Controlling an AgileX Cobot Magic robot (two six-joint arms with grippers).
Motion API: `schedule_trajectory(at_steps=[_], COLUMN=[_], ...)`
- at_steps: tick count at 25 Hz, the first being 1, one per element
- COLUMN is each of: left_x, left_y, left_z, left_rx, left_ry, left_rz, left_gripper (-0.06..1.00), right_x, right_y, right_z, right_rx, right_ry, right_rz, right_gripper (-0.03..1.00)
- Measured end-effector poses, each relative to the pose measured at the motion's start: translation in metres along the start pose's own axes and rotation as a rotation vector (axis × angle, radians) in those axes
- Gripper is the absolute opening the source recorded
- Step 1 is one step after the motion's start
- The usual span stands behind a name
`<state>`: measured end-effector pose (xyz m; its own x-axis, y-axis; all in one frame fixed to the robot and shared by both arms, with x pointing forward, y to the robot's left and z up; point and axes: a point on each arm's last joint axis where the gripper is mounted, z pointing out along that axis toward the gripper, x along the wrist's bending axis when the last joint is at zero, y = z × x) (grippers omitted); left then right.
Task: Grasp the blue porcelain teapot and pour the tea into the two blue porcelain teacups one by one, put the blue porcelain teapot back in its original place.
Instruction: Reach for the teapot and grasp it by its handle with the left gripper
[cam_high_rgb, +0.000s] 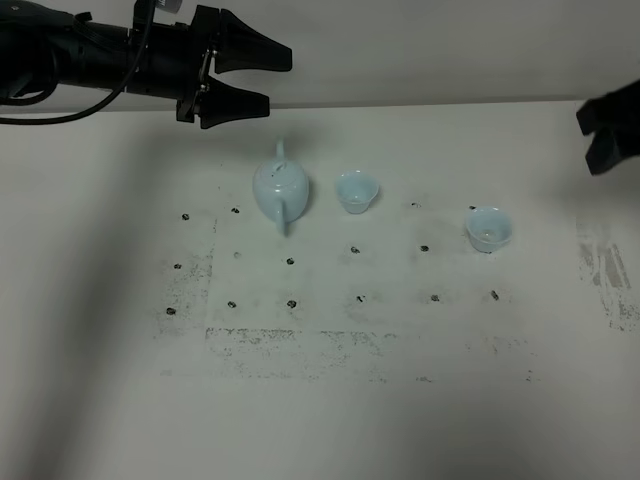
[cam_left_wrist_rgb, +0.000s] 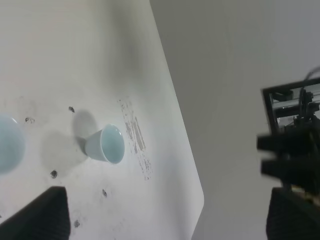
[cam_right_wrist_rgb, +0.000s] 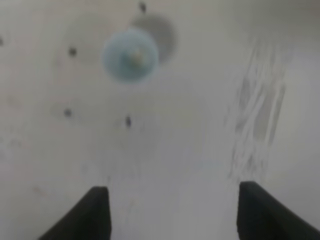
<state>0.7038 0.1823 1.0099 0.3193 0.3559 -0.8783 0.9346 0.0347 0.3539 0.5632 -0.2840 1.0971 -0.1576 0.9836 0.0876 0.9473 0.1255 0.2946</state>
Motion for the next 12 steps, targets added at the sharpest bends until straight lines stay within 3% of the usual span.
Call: schedule_trajectory(at_steps=[12], left_x=[0.000], left_y=[0.000], left_z=[0.000], left_rx=[0.002], left_ry=[-0.001], left_rz=[0.000], left_gripper=[0.08], right_x=[0.016], right_y=[-0.162], right_z=[-0.011], right_rx=[0.078], right_ry=[-0.041], right_rz=[-0.011], right_gripper=[0.52])
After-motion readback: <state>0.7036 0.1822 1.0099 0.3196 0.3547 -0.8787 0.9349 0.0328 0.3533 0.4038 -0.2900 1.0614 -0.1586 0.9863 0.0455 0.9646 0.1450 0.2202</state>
